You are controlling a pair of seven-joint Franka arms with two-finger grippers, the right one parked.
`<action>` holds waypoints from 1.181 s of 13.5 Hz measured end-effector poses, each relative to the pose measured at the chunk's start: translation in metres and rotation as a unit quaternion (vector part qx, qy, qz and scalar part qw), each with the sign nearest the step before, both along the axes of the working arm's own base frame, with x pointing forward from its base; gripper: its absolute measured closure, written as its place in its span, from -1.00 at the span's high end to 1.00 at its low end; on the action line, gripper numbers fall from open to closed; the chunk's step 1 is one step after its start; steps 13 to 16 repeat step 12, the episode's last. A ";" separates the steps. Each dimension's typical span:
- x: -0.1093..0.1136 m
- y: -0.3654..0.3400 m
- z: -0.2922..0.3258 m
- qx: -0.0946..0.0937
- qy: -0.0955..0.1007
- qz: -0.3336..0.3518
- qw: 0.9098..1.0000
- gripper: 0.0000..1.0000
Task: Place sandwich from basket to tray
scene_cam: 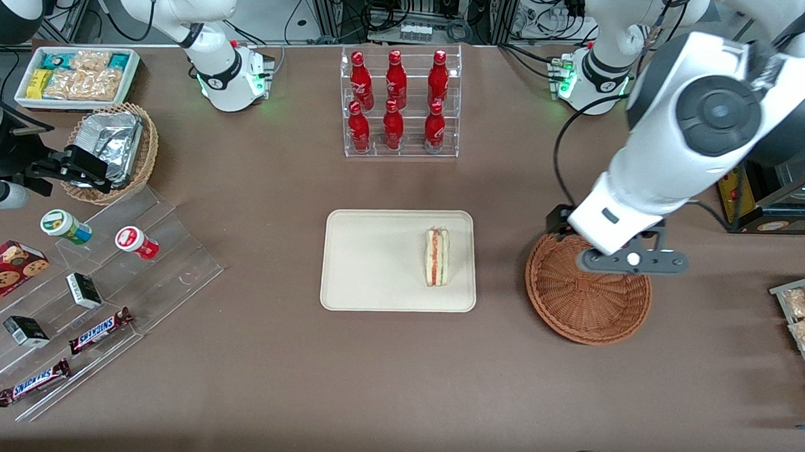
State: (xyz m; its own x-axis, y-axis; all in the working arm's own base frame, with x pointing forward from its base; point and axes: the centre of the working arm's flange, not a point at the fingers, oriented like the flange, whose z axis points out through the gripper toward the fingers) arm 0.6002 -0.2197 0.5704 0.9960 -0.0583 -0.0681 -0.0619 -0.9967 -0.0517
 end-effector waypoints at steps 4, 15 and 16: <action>-0.022 0.043 0.014 0.011 0.024 -0.011 1.000 1.00; -0.058 0.101 0.034 0.022 0.057 -0.001 0.998 1.00; -0.058 0.101 0.034 0.022 0.057 -0.001 0.998 1.00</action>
